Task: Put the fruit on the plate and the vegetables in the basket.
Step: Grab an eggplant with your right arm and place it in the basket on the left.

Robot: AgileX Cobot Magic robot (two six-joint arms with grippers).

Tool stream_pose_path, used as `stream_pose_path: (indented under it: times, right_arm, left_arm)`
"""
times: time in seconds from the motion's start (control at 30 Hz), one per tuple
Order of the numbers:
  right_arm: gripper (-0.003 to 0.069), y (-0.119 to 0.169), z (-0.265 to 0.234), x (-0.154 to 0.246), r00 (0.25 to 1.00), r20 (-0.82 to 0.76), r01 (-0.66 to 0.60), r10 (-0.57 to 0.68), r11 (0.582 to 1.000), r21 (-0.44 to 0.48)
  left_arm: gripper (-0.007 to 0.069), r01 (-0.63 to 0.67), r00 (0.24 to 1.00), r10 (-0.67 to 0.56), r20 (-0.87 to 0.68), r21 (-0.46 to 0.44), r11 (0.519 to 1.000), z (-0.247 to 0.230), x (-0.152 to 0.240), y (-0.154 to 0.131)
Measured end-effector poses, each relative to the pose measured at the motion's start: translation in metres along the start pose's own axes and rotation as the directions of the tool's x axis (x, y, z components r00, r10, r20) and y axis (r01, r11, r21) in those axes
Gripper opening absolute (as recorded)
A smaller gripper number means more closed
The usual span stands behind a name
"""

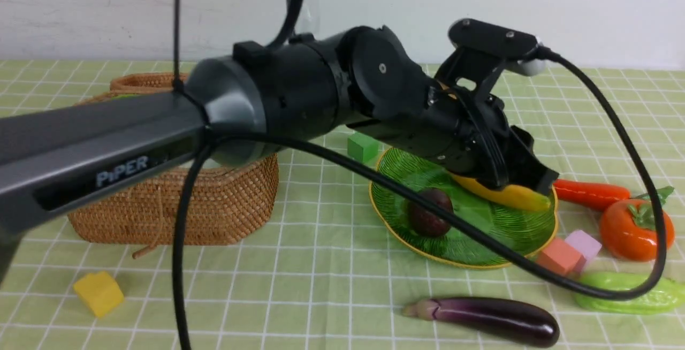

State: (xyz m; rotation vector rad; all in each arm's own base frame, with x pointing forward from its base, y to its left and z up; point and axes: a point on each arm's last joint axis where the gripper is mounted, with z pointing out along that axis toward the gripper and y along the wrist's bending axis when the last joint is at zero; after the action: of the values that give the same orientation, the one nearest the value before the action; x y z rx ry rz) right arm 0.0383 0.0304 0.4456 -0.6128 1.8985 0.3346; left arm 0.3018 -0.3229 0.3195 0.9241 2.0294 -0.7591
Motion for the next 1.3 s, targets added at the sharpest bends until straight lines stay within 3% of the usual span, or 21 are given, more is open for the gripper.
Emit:
stream_pose_path:
  times: [0.1,0.13,0.5,0.87,1.1,1.3]
  right_arm:
    - [0.022,0.001,0.0,0.0,1.0,0.002,-0.006,0.006,1.0,-0.012]
    - [0.022,0.002,0.0,0.0,1.0,0.003,-0.01,0.01,1.0,-0.019]
    - [0.02,0.004,0.009,0.006,0.991,-0.123,-0.068,0.06,0.996,-0.057]
    - [0.0146,-0.005,0.092,0.003,0.892,-0.447,-0.123,0.07,0.988,-0.091]
    - [0.0149,-0.012,0.144,0.005,0.839,-0.542,-0.125,0.052,0.987,-0.098]
    - [0.0163,-0.014,0.19,0.015,0.787,-0.615,-0.08,-0.047,0.981,-0.178]
  left_arm:
    - [0.0005,-0.049,0.998,0.048,-0.029,-0.019,0.999,-0.014,-0.003,-0.002]
    - [-0.0013,-0.061,0.997,0.06,-0.042,-0.028,0.998,-0.021,-0.005,-0.004]
    - [-0.0013,-0.019,0.988,-0.012,-0.155,-0.2,0.98,-0.125,-0.009,-0.017]
    - [-0.0013,0.006,1.0,-0.008,-0.011,-0.2,0.98,-0.251,0.043,-0.05]
    - [-0.0013,-0.005,0.993,0.028,0.117,-0.193,0.981,-0.31,0.071,-0.065]
    - [-0.0013,-0.013,0.983,0.047,0.18,-0.182,0.983,-0.351,0.091,-0.076]
